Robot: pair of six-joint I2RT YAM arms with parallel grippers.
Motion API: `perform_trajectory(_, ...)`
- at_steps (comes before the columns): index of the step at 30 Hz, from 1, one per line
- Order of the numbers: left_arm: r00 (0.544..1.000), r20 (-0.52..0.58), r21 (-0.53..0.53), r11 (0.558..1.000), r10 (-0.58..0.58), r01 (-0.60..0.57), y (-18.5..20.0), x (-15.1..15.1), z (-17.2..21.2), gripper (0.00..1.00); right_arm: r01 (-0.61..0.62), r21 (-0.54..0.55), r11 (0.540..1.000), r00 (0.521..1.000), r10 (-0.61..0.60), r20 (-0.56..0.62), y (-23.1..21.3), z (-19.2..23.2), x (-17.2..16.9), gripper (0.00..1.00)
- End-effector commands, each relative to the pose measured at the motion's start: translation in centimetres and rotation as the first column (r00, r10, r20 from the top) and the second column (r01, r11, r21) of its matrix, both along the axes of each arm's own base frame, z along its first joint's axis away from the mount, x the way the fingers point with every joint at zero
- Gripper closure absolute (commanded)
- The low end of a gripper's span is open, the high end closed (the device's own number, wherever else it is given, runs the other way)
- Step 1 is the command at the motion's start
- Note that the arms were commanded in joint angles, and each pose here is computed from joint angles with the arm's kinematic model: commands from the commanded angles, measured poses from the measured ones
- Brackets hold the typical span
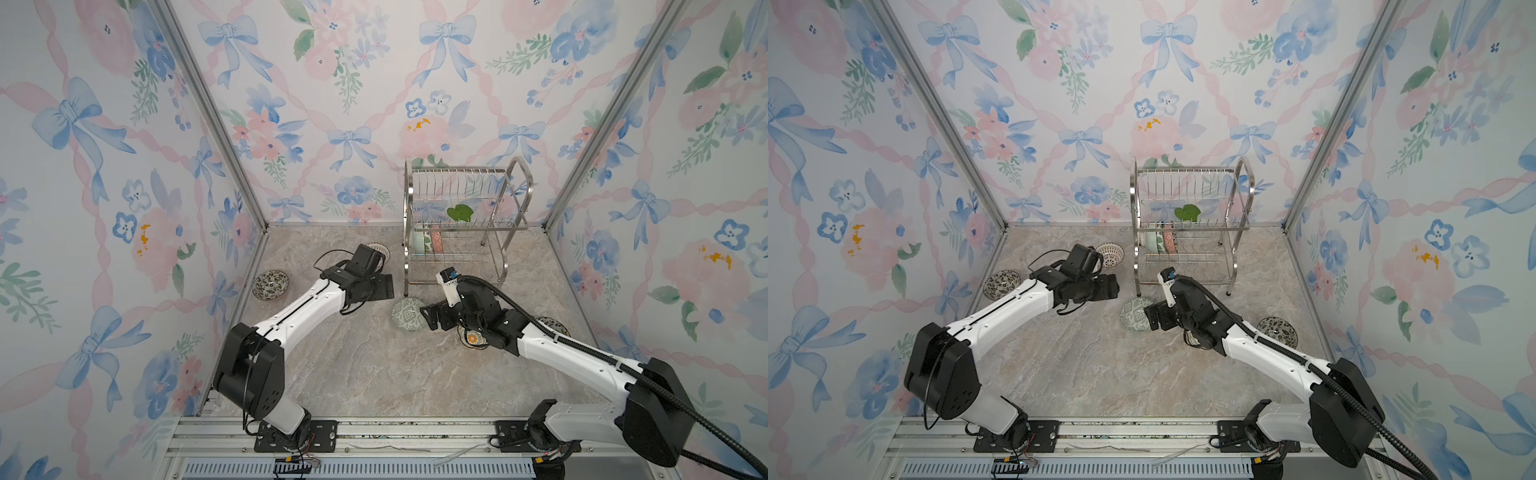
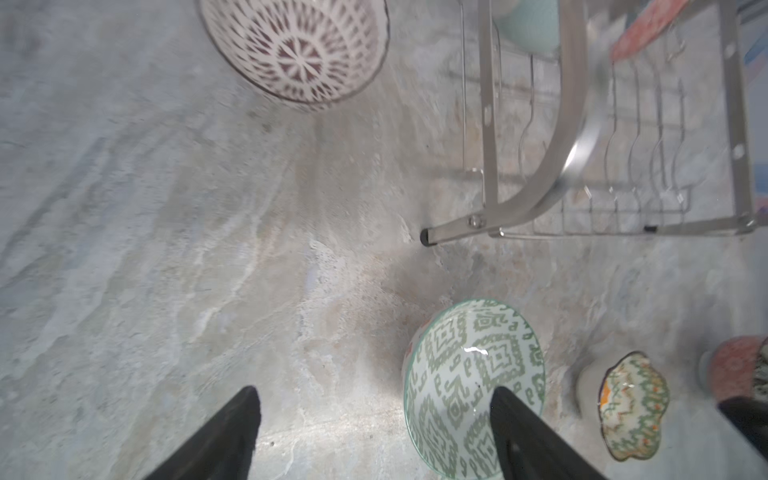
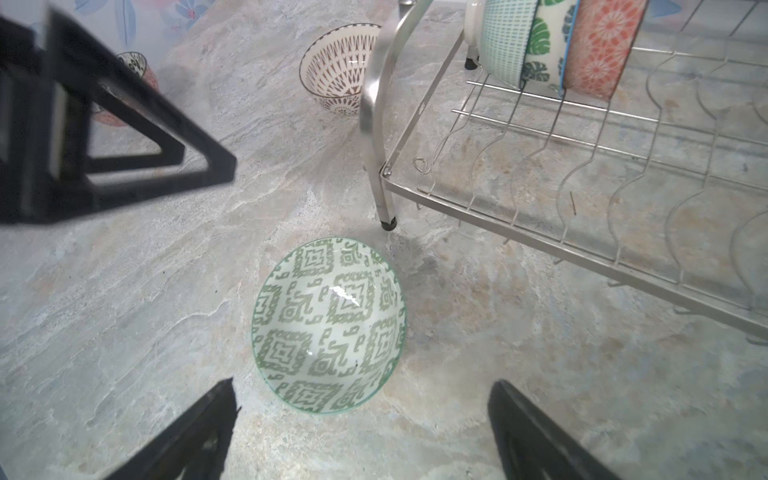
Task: Load the bowls into the dish rack
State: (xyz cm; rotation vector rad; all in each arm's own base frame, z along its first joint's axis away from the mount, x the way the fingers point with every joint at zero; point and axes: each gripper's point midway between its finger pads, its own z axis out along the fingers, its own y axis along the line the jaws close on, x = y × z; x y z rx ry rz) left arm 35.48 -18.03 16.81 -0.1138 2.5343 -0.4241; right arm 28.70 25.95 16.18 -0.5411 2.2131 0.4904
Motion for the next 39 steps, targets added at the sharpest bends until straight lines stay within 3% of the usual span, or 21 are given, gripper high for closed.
perform_trajectory(1, 1.000, -0.018, -0.057, 0.998, 0.024, -0.025, 2.2, -1.6, 0.7, 0.02, -0.044, -0.079, 0.996, 0.999, 0.046, 0.023, 1.3, -0.3, -1.0, 0.03)
perform_trajectory(14, 0.991, -0.034, -0.239, 0.962, 0.127, -0.132, 6.6, -4.2, 1.7, 0.02, -0.167, -0.251, 0.953, 0.985, 0.174, 0.006, 7.4, -3.8, -2.6, 0.00)
perform_trajectory(26, 0.983, -0.052, -0.298, 0.937, 0.176, -0.184, 8.4, -4.5, 0.9, 0.02, -0.163, -0.350, 0.922, 0.987, 0.156, -0.049, 8.0, -7.7, -1.9, 0.16)
perform_trajectory(39, 0.983, -0.063, -0.334, 0.925, 0.170, -0.181, 8.0, -4.5, 0.9, 0.02, -0.198, -0.441, 0.875, 0.980, 0.168, -0.106, 9.8, -10.8, -1.4, 0.41)
